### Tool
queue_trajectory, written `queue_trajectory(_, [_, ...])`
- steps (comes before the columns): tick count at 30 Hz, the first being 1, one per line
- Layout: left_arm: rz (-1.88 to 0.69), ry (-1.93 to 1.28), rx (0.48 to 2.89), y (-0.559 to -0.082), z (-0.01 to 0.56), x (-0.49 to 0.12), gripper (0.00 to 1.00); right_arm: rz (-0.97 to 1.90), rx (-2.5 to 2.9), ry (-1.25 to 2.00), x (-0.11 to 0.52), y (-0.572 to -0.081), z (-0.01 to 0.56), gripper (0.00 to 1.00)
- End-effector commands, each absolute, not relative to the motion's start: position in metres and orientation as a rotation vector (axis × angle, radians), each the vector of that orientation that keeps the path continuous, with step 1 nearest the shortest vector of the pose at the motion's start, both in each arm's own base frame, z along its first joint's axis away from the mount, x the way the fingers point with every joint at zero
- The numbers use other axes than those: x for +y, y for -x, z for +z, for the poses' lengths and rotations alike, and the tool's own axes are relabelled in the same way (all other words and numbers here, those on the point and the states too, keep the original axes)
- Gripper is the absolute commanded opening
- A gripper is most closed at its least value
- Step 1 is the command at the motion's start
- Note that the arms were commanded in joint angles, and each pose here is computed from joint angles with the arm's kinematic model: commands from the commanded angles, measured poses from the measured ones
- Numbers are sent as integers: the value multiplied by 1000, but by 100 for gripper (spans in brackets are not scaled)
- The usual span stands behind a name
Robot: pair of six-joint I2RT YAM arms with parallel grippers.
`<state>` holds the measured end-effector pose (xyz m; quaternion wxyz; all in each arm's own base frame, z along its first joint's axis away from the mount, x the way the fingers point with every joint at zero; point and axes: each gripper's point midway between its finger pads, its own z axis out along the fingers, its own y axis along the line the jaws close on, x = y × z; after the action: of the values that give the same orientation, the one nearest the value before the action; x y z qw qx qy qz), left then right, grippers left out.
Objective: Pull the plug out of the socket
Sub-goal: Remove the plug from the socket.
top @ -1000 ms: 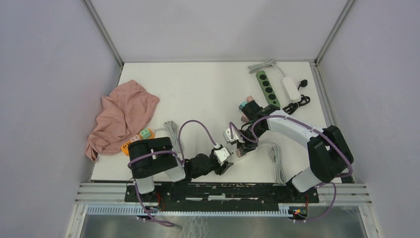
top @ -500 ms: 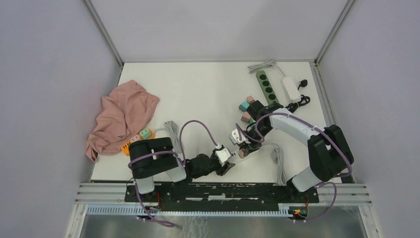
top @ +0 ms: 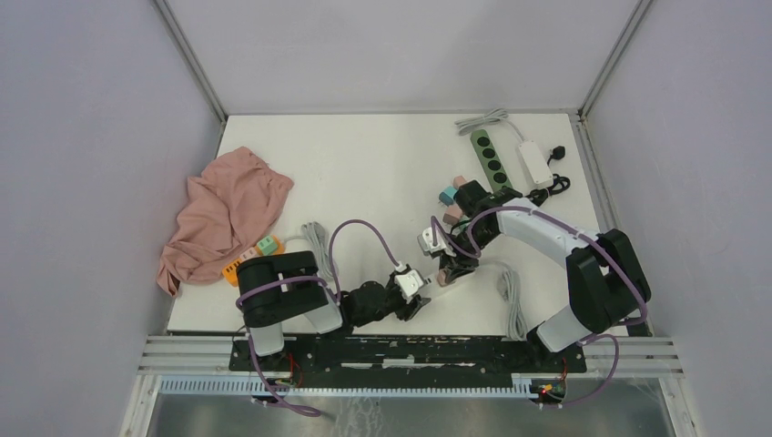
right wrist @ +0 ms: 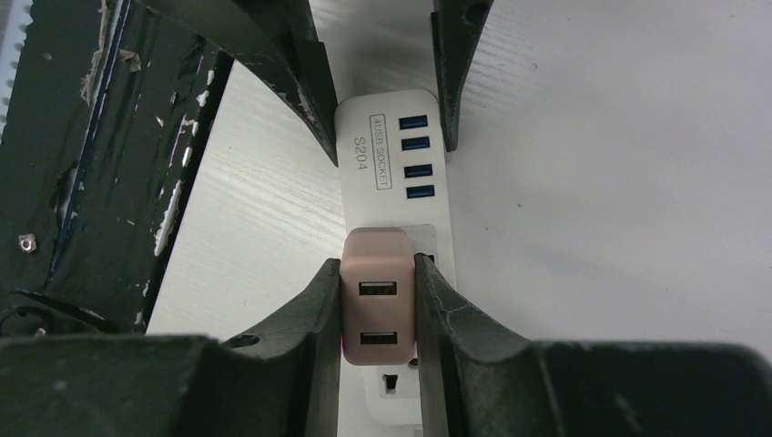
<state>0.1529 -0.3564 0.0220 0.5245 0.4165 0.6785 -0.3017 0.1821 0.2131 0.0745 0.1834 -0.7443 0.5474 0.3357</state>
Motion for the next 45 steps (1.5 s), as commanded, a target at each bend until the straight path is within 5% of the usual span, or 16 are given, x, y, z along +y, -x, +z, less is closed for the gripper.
queue_trajectory(1, [-721, -994, 1610, -153, 23, -358, 3, 862, 1423, 2098, 209, -200, 96, 0])
queue_trajectory(10, [-724, -988, 1612, -153, 24, -359, 3, 1126, 1265, 2091, 231, -161, 112, 0])
queue_trajectory(28, [-719, -959, 1626, -156, 26, -358, 3, 1085, 1448, 1898, 212, -196, 141, 0])
queue_trajectory(32, [-724, -930, 1636, -158, 31, -358, 27, 1031, 1643, 1703, 208, -228, 141, 0])
queue_trajectory(38, [-748, -896, 1641, -158, 43, -360, 77, 802, 1972, 1206, 186, -308, 139, 0])
queue_trajectory(45, [-761, -869, 1666, -158, 59, -360, 88, 526, 2219, 470, 113, -381, 112, 4])
